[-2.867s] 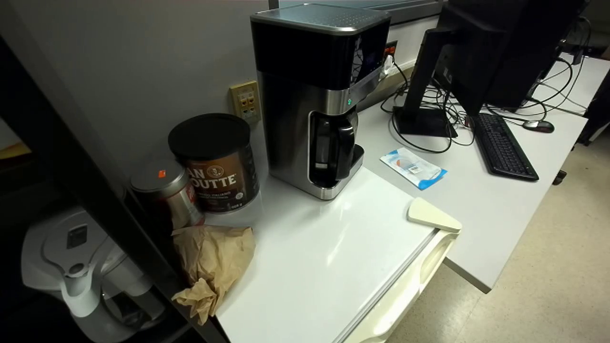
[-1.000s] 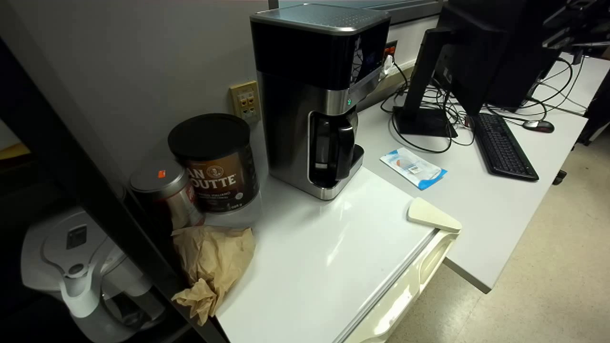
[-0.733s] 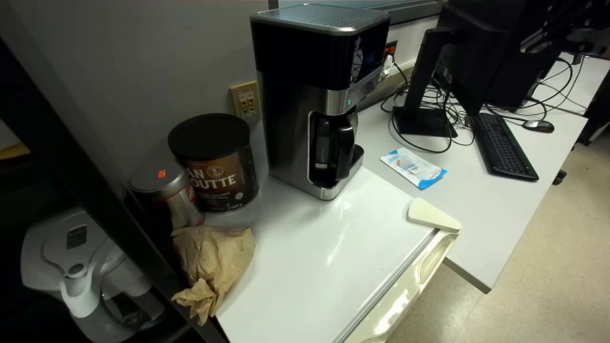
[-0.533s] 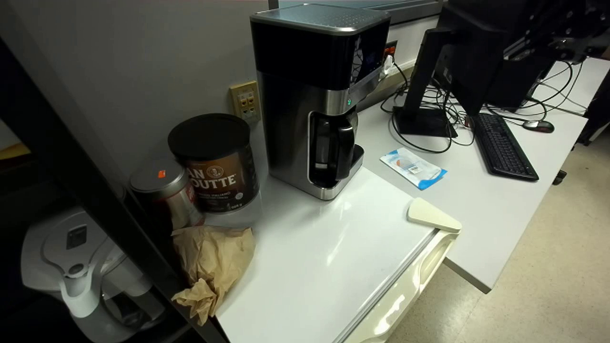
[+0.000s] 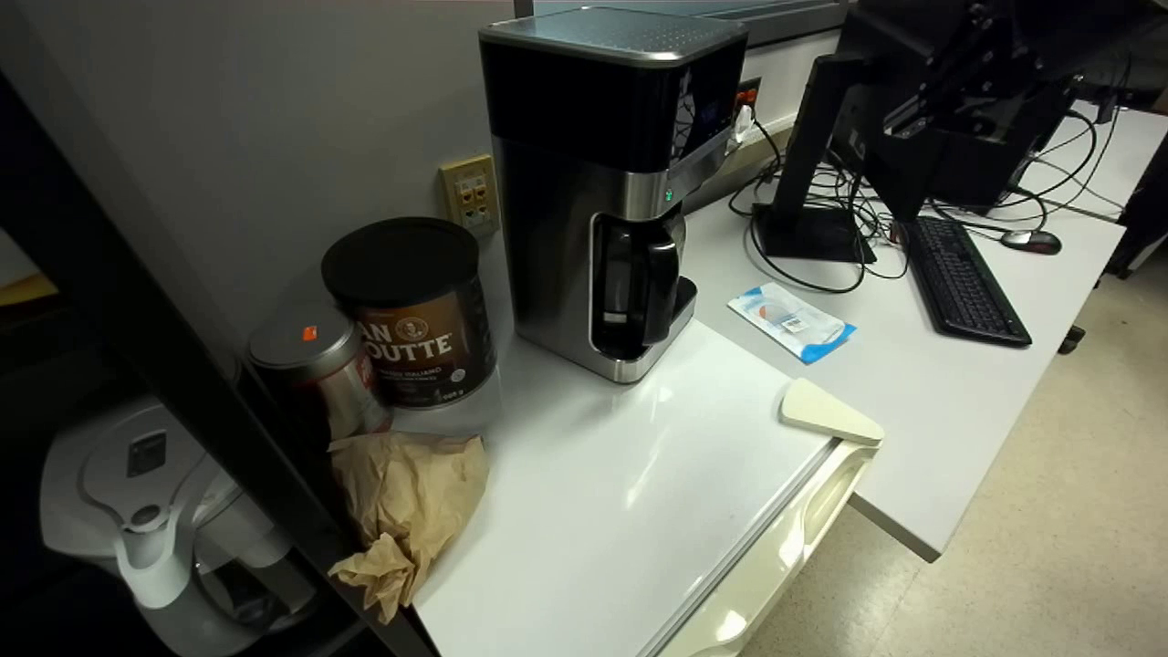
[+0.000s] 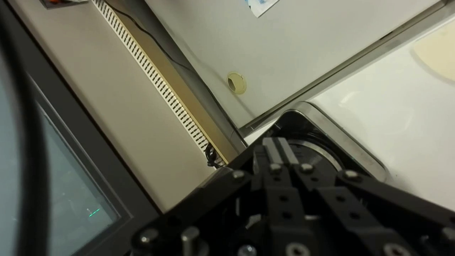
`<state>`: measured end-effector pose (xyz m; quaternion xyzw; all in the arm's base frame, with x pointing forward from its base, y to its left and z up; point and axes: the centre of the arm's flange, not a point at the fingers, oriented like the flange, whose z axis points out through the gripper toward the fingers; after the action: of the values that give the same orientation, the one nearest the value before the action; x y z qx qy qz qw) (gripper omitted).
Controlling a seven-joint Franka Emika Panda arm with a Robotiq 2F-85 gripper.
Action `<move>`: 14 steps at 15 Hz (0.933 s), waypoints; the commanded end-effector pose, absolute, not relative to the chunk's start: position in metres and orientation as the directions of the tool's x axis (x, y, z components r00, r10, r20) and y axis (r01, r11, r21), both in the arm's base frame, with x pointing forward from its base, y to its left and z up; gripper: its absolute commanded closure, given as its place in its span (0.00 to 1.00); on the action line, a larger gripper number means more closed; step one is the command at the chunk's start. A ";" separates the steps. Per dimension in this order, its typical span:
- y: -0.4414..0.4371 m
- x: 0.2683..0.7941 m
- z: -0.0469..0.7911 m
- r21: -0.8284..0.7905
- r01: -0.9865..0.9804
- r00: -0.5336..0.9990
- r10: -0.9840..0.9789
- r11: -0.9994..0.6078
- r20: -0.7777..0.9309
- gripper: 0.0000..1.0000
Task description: Press a button on the coffee machine
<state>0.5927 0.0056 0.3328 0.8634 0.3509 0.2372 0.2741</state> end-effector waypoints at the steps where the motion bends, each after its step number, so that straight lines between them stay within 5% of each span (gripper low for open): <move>1: 0.008 0.622 0.319 0.643 0.455 0.617 0.739 -0.616 0.271 1.00; 14: 0.014 0.673 0.296 0.629 0.426 0.611 0.719 -0.651 0.331 1.00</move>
<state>0.6570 0.0101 0.3021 0.8652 0.3337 0.2706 0.2585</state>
